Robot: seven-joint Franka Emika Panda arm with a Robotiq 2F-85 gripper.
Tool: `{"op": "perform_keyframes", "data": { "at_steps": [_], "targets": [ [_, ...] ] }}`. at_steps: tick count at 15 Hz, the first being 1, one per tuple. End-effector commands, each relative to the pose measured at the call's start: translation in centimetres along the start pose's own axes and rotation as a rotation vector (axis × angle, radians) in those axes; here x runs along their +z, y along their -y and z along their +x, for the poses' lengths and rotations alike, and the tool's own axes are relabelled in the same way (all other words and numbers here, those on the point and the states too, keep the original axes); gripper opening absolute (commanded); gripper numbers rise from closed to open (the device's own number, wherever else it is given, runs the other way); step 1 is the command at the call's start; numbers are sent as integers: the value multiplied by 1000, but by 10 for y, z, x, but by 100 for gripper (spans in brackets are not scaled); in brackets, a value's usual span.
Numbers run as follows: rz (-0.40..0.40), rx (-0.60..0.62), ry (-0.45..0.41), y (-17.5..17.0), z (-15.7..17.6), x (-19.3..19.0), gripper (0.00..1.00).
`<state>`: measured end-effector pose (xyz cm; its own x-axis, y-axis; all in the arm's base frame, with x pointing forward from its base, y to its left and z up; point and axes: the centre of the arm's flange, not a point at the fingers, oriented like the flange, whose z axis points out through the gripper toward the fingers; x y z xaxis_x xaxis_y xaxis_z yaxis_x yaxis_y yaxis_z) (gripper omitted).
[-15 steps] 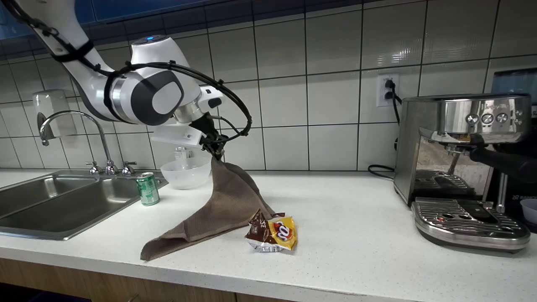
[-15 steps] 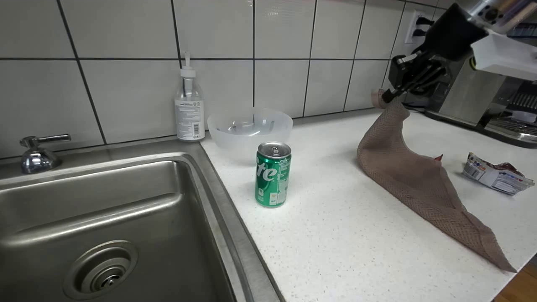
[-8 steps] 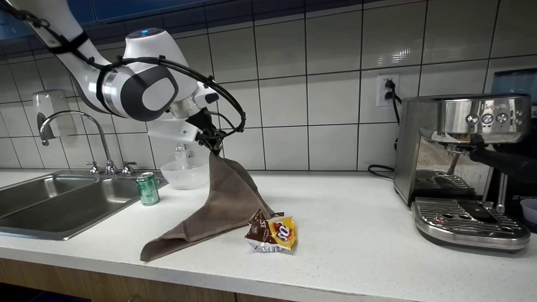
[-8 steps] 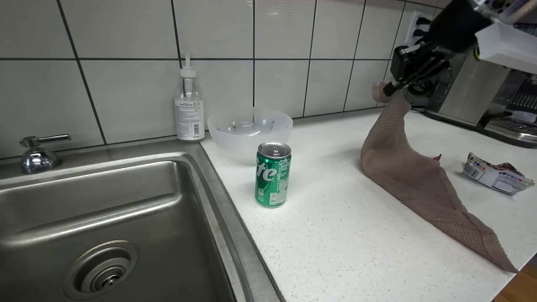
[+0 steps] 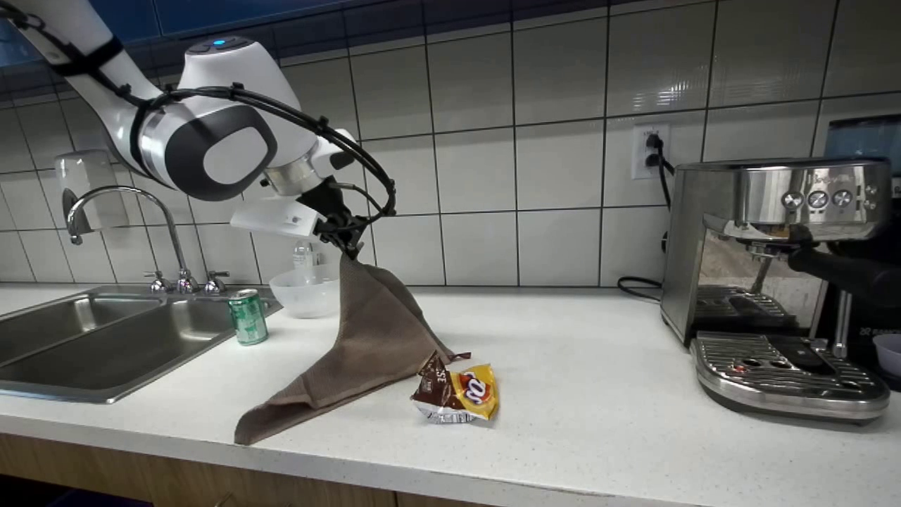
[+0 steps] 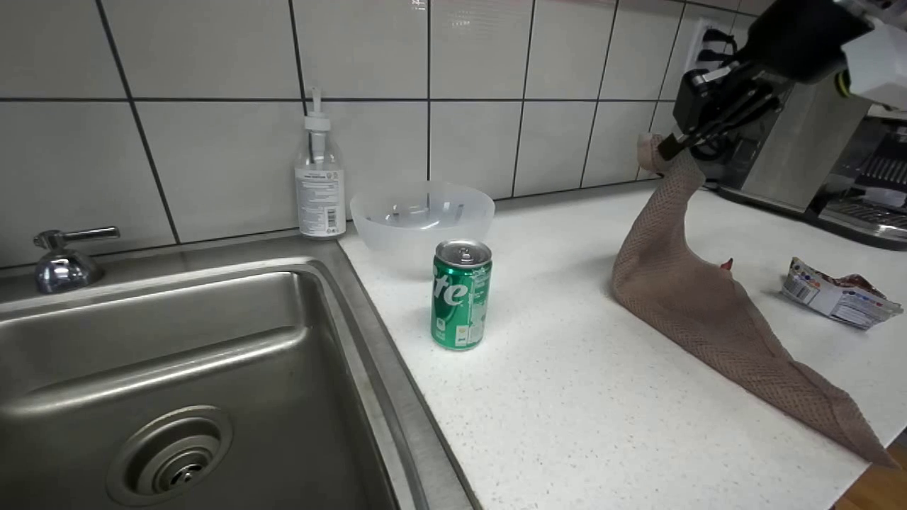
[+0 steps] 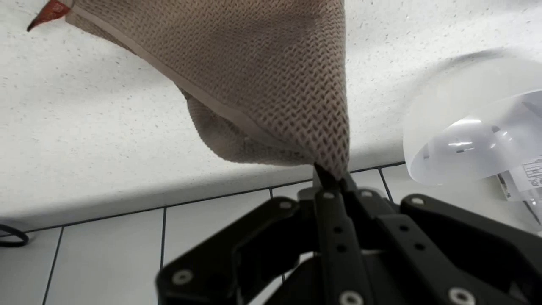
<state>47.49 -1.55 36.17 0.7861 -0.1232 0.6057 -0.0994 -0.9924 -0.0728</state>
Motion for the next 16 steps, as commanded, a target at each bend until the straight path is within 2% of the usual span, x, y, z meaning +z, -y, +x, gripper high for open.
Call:
{"op": "perform_keyframes", "data": {
  "at_steps": [1,16],
  "targets": [
    [3,-28,-9,-21,-20,-24,1],
    [36,-154,32,-25,-60,-46,1]
  ]
}}
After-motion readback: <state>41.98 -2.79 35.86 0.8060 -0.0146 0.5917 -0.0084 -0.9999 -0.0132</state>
